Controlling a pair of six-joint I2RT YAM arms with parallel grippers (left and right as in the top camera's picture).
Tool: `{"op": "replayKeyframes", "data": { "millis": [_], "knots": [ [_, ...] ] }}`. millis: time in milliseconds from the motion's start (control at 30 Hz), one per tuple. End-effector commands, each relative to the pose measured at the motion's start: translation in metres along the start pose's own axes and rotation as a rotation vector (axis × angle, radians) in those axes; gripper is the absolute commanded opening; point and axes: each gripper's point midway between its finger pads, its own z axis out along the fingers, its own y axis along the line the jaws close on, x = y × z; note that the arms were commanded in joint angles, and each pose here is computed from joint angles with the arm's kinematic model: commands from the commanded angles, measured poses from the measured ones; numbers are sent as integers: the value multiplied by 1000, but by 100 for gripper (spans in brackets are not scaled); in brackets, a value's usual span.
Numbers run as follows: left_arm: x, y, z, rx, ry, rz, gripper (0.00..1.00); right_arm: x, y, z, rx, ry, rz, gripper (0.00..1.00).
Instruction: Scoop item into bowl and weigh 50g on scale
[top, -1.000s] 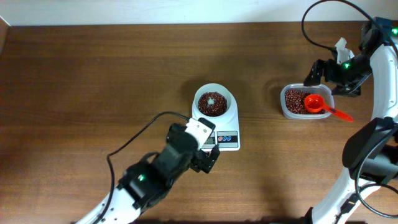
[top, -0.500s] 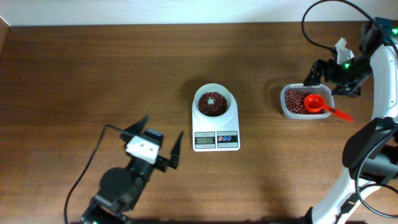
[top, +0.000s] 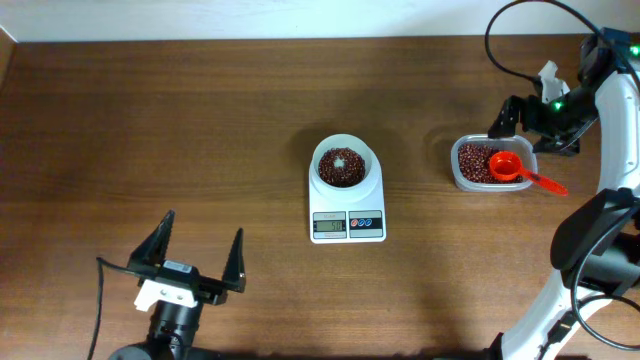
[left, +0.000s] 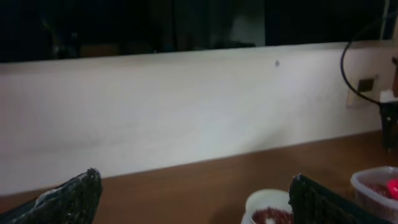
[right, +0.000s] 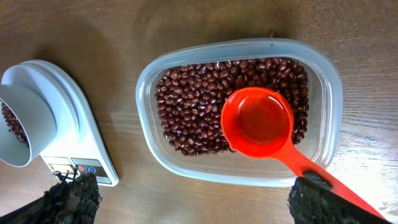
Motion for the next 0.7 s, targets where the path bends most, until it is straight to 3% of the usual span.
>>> {"op": "replayKeyframes", "data": {
  "millis": [0,100,200,267,533,600,667],
  "knots": [
    [0,-2,4,24,-54,25,99,0,3,1,-9,3,-1,99],
    [1,4,12,-2,-195,57,99,0,2,1,-9,3,-1,99],
    [27,9,14,-35,-292,79,99,0,2,1,-9,3,-1,99],
    [41,16,18,-70,-214,62,99,0,3,1,-9,3,-1,99],
    [160,37,13,-191,268,32,99,0,2,1,-9,3,-1,99],
    [159,35,13,-168,273,148,99,0,2,1,-9,3,-1,99],
    [158,34,14,-158,273,155,99,0,2,1,-9,3,-1,99]
  ]
}}
